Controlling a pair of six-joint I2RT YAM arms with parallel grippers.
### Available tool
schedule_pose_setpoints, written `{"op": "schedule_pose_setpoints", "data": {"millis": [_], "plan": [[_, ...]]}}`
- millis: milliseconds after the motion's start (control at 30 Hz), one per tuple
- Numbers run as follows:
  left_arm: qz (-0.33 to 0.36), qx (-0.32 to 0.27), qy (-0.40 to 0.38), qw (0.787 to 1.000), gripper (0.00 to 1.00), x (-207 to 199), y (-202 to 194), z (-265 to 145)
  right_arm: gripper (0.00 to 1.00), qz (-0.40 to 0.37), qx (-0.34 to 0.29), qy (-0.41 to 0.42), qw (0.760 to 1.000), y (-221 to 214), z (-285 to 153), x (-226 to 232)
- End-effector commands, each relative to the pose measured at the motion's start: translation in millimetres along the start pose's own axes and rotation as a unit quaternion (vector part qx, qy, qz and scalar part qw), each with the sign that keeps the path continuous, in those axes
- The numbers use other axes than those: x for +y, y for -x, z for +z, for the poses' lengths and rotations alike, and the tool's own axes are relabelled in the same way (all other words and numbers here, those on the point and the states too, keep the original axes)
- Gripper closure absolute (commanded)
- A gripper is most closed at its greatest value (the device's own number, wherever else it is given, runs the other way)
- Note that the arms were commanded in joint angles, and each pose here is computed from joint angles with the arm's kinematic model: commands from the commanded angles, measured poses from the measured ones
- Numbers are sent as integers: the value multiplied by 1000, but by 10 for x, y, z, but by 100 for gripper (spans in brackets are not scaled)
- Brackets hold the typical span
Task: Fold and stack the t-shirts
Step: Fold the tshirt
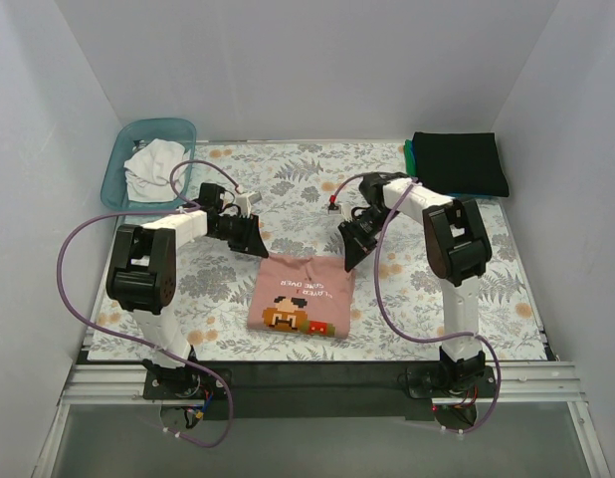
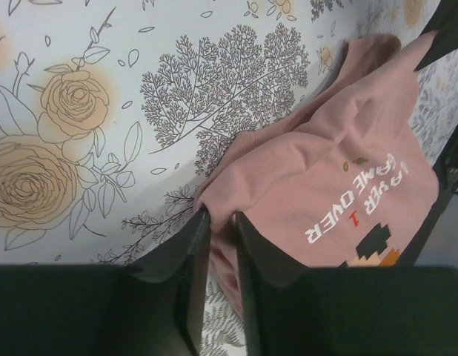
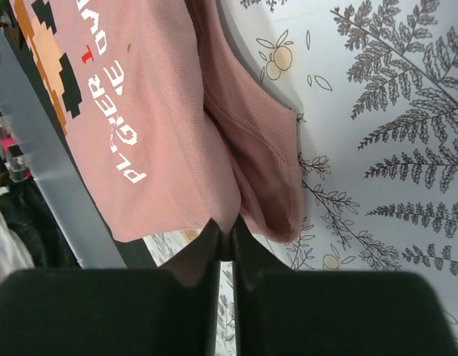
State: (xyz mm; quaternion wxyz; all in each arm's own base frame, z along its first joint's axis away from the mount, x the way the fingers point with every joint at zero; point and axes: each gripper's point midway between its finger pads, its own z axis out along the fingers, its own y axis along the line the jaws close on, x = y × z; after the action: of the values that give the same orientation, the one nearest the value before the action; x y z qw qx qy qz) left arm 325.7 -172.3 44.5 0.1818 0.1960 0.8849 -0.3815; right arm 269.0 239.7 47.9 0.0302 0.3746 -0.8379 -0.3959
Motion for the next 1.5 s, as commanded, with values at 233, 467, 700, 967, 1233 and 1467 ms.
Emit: {"op": "schedule_pose_setpoints", "data": {"millis": [233,467,700,967,1233,1467], "plan": [[12,-61,22,998,100,-8,234,-112,99,-20,-21,-53,998,52,-364,87],[-8,-69,80,994,100,303,266,-72,99,12,-7,-91,996,-12,-343,-431],[-18,-83,93,992,100,425,383,-15,99,7,-16,-115,993,345,-314,-797],[-16,-132,72,988,81,305,710,-140,58,-13,-31,-167,985,600,-506,-941],[-18,-185,-26,982,49,-440,980,-519,2,-50,-163,-78,982,1065,-1010,94],[-92,-140,-125,978,48,-738,739,-136,2,-60,-148,74,984,1064,-467,560]]}}
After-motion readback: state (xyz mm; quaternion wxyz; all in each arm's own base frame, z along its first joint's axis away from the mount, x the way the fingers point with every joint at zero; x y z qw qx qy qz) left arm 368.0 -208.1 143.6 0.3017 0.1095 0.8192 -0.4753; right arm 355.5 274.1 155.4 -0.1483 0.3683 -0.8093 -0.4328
